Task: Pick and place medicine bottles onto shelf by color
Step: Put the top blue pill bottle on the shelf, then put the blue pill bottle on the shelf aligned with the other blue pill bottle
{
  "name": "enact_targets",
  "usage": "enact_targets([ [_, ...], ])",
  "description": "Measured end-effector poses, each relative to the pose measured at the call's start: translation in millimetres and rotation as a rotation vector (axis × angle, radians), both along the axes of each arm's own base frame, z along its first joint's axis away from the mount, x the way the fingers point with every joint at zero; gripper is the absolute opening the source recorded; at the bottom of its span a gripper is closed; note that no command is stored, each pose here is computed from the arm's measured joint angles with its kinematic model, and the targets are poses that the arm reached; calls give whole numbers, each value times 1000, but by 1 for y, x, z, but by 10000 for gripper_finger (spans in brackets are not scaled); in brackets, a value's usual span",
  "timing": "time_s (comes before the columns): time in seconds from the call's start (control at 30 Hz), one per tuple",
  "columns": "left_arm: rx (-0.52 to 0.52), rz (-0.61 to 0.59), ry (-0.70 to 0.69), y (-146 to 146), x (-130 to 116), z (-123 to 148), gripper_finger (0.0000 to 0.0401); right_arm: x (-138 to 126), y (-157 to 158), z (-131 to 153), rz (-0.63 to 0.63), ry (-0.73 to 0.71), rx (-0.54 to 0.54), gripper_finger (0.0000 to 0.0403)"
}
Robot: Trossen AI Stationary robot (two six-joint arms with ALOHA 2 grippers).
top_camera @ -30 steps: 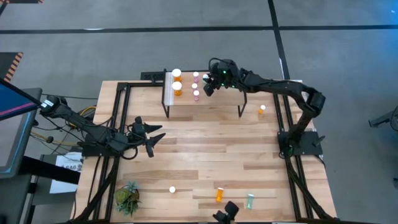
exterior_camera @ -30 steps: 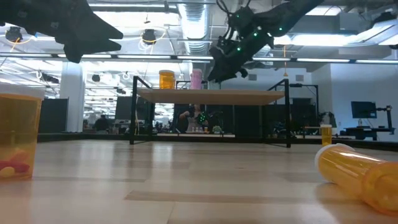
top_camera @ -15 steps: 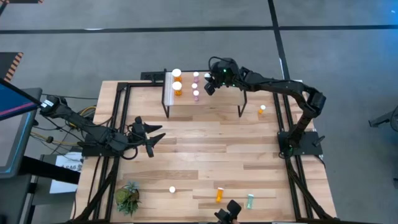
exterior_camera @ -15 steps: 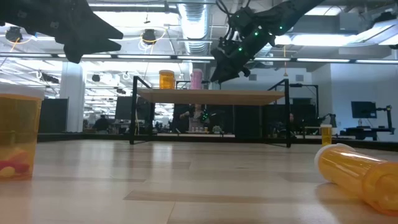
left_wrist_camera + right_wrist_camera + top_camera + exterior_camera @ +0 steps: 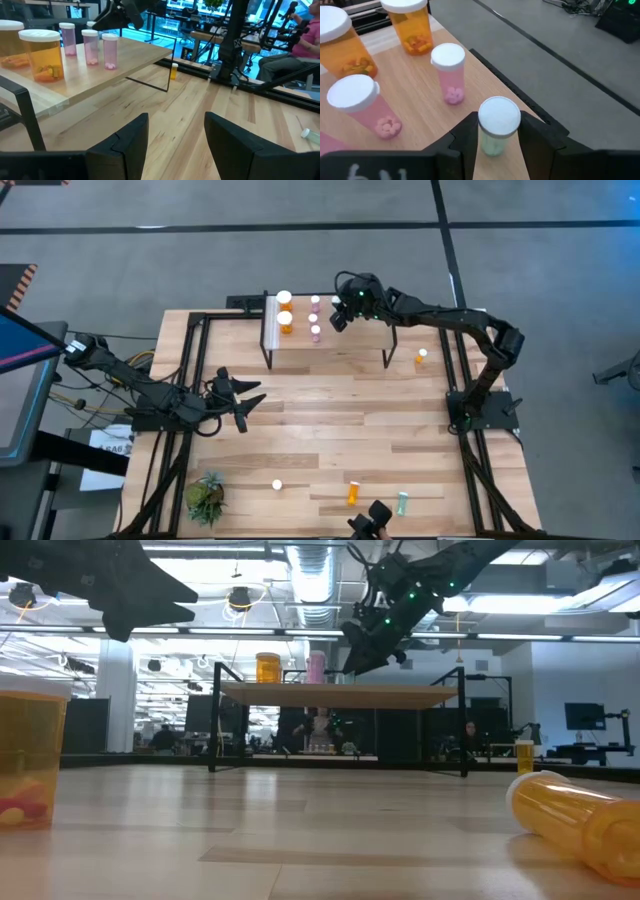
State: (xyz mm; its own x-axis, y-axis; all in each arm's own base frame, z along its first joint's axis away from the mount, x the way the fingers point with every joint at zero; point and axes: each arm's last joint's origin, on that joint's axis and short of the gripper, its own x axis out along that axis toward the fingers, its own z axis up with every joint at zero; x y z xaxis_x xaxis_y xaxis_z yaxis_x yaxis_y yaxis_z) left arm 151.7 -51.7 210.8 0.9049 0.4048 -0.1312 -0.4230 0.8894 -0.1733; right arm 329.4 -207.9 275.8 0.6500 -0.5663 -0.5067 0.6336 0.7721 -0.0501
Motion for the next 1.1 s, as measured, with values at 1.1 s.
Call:
enact_targets([
  [1.1,-14,-7,-1,0,0,0,180,-4,35,72,68,217,146,250],
])
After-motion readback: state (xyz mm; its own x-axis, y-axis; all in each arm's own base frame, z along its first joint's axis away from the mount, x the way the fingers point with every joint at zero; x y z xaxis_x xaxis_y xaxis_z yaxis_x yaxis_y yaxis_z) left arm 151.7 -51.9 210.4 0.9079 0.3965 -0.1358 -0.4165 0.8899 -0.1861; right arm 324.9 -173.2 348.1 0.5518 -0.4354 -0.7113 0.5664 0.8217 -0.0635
